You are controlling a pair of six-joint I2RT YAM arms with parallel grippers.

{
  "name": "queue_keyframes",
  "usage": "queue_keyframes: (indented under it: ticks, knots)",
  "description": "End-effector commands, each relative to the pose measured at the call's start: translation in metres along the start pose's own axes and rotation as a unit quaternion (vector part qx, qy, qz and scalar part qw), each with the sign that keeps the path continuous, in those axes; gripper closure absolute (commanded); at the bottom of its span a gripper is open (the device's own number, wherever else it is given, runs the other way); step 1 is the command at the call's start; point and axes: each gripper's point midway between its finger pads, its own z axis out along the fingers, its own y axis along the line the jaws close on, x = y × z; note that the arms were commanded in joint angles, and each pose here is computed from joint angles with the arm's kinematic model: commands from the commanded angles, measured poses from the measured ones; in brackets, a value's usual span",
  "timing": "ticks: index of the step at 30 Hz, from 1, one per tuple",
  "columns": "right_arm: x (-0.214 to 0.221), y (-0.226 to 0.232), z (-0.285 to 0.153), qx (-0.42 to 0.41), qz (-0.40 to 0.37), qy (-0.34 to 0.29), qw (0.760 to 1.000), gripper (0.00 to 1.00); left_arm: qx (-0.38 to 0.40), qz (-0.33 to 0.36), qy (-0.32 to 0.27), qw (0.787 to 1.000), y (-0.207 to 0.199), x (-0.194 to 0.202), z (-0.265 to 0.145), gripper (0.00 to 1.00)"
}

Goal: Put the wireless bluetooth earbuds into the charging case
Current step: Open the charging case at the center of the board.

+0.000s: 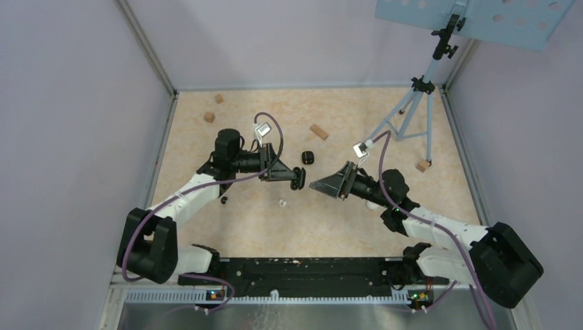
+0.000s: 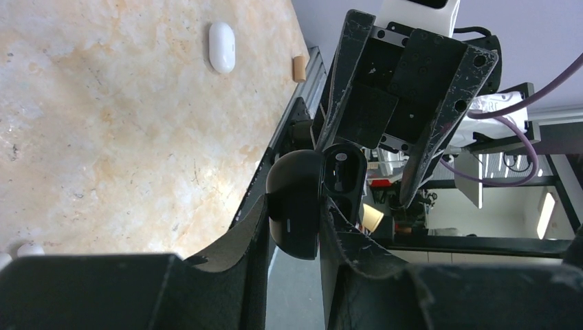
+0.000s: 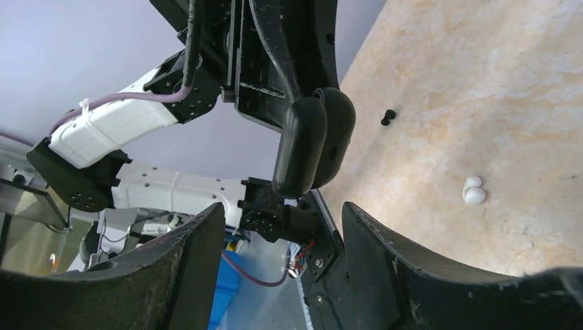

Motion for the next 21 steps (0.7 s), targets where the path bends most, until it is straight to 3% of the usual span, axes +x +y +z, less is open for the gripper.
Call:
queue_keyframes:
  ticks: [1, 11, 21]
  knots:
    - [-0.019, 0.030, 0.010, -0.060, -0.026, -0.016, 0.998, 0.37, 0.029, 0.034, -0.002, 0.999, -0.018, -0.007, -0.002, 0.86]
    - [-0.025, 0.027, 0.027, -0.067, -0.016, -0.016, 0.998, 0.36, 0.032, 0.034, -0.002, 0.999, -0.020, -0.008, -0.002, 0.85]
    - [-0.023, 0.028, 0.038, -0.080, -0.007, -0.005, 0.997, 0.43, 0.034, 0.034, -0.001, 0.999, -0.020, -0.008, -0.002, 0.85]
